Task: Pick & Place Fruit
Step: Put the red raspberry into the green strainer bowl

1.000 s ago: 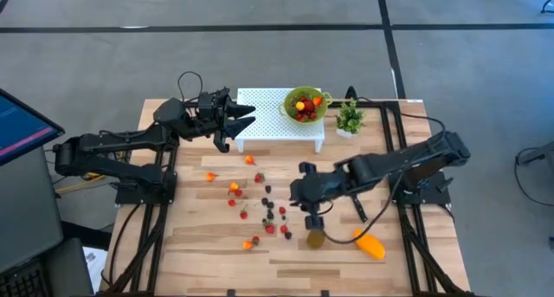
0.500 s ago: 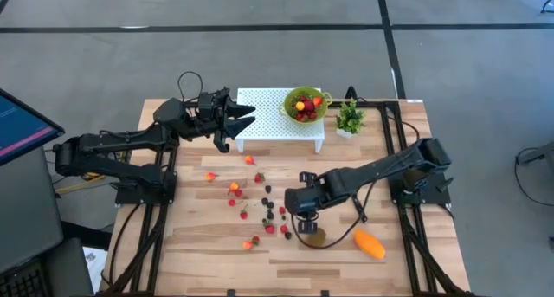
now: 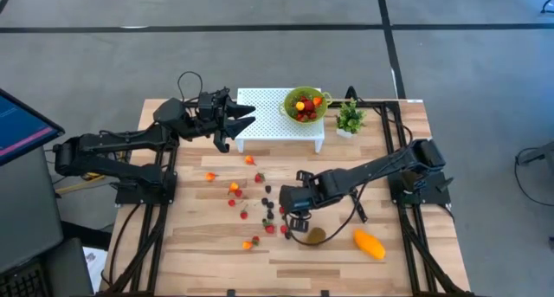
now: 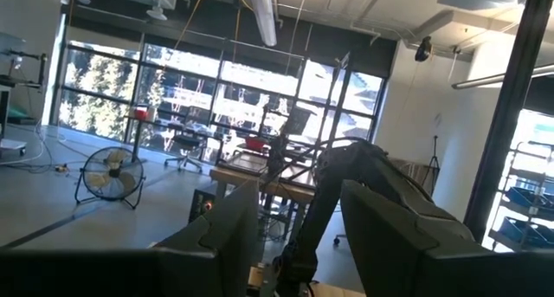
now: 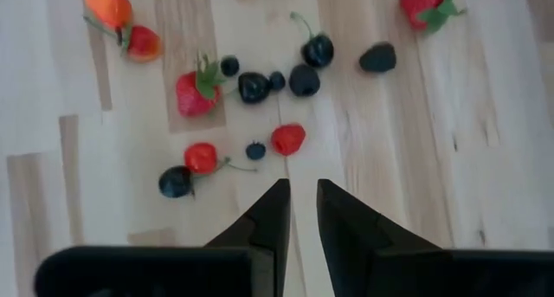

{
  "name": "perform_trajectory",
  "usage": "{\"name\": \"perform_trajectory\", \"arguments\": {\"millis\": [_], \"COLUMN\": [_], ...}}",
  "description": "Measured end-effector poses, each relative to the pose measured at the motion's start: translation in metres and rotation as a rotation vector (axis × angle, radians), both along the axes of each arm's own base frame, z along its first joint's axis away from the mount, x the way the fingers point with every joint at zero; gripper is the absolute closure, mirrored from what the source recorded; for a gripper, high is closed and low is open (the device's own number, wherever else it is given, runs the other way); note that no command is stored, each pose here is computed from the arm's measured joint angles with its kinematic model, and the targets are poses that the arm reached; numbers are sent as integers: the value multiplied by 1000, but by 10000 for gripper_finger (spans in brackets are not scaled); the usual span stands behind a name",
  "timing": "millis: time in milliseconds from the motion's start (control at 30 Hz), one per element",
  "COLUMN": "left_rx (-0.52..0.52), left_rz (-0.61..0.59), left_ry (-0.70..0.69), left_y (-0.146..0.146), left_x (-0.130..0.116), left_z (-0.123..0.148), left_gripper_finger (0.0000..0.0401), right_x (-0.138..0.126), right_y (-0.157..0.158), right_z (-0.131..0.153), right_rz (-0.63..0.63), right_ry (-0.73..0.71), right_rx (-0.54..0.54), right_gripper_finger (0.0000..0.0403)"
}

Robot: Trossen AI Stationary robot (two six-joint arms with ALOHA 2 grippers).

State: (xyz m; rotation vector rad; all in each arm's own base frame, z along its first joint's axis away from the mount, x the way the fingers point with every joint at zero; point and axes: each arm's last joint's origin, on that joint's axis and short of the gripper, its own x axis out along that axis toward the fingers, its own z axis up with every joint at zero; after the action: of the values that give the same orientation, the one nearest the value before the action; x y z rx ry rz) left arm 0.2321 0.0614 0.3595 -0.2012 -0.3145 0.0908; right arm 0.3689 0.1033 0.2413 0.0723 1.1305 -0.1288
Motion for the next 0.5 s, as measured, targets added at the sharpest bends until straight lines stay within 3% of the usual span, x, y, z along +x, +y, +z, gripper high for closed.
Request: {"name": "perform_trajectory", "arguments": {"millis": [200, 500], "left_rx": [0, 0], "left_rz": [0, 0], "left_ry": [1, -1], "left_y": [0, 0], "left_x": [0, 0], "left_z": [0, 0], "left_gripper_finger": [242, 242], "right_x": [7, 23], "right_y": [-2, -1], "right_z": [-3, -35], "right_rz": [39, 33], "right_ry": [-25, 4], "right_rx": [-17, -23], "right_gripper_finger": [311, 209]}}
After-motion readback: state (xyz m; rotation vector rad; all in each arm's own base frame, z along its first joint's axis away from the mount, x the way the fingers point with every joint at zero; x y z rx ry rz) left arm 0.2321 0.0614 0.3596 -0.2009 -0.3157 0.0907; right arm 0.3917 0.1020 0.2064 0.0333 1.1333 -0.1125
